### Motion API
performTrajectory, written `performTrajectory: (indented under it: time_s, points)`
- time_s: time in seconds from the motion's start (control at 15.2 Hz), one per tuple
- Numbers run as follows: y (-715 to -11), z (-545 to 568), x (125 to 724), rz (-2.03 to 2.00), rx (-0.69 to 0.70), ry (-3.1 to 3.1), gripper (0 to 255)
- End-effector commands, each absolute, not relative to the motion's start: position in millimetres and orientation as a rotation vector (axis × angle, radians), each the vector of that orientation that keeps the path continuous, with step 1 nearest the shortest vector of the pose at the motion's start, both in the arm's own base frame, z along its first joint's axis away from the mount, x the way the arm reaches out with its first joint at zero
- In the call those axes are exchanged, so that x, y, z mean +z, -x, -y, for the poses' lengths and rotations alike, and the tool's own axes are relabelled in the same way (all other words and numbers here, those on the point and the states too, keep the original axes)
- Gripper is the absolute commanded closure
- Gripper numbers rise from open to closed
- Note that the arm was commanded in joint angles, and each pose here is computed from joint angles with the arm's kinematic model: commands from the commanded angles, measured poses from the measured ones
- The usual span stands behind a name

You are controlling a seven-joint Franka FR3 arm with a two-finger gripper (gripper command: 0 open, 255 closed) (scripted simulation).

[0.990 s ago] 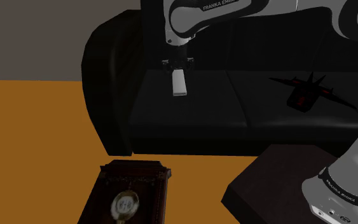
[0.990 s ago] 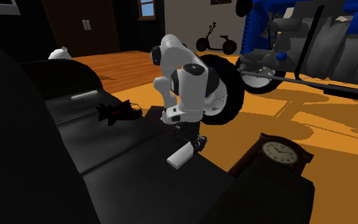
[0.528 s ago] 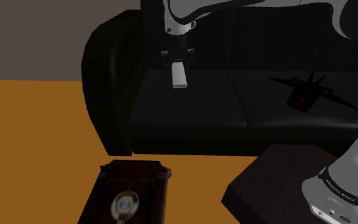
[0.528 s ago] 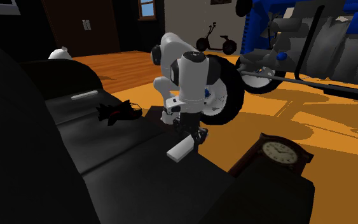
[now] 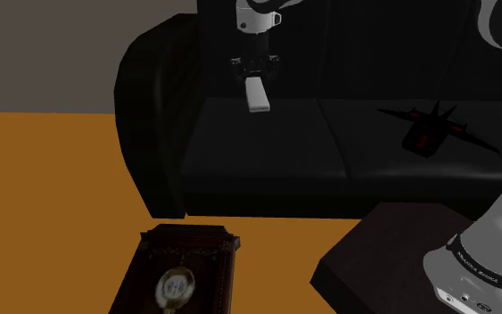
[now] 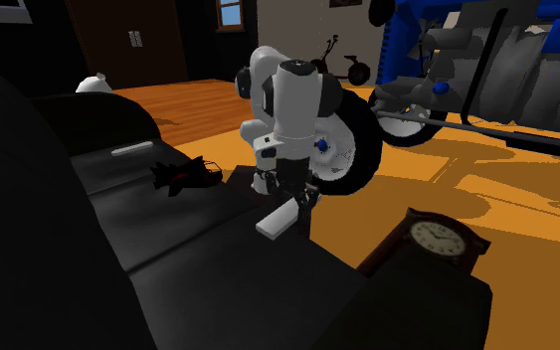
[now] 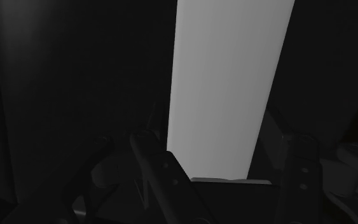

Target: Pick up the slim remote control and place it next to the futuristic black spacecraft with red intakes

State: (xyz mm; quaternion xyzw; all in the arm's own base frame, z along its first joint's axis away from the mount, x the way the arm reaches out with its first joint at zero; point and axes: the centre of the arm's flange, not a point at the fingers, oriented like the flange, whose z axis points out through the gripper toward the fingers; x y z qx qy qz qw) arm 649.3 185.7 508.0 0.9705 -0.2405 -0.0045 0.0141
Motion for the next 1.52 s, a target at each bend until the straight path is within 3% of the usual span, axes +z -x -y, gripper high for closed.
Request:
performTrajectory:
  time_s: [0.0, 1.45]
  points:
    - [-642, -163, 508, 0.749, -0.013, -3.022, 255]
    - [-536, 107, 508, 0.749, -0.013, -3.022, 255]
